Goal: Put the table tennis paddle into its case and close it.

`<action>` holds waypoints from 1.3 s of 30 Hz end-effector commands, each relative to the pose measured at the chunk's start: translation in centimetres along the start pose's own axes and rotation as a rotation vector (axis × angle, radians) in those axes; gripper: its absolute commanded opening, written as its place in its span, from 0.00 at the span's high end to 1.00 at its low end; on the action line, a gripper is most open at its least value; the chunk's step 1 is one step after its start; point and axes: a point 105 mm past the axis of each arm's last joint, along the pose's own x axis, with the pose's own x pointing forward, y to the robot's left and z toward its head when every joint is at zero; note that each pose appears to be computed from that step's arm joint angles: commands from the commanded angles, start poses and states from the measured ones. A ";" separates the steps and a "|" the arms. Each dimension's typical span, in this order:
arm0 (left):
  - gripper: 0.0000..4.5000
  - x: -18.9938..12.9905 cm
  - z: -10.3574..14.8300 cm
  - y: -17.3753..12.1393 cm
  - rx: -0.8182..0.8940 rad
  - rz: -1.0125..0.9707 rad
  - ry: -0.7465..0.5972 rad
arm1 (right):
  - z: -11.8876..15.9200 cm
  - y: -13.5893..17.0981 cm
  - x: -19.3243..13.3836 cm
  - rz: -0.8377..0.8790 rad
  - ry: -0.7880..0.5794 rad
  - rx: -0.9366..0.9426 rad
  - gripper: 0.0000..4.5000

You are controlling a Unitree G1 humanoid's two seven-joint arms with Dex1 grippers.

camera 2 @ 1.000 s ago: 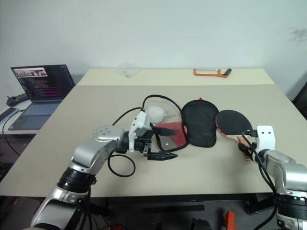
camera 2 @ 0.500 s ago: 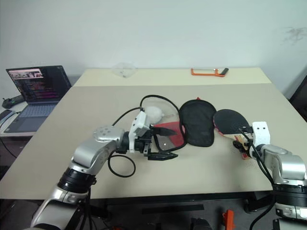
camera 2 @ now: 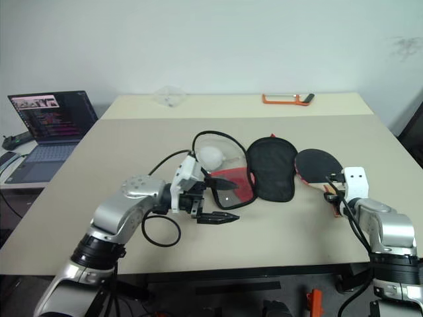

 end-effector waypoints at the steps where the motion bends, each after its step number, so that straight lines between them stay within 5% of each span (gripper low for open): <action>1: 0.00 -0.6 1.1 -0.2 0.046 0.023 -0.020 | 5.8 1.2 -2.2 0.032 -0.189 -0.018 0.77; 13: 0.00 -1.7 1.3 -0.3 0.018 0.067 -0.038 | 7.1 13.1 -0.5 0.174 -0.218 0.092 0.77; 24: 0.00 -1.8 1.2 -0.2 0.024 0.093 -0.033 | 6.4 14.2 3.8 0.080 -0.197 0.128 0.77; 38: 0.00 -2.1 0.9 -0.1 0.022 0.110 -0.023 | 5.0 13.9 5.0 0.055 -0.149 0.132 0.77; 39: 0.00 -2.1 0.9 -0.1 0.022 0.111 -0.022 | 5.0 14.0 5.0 0.056 -0.151 0.148 0.69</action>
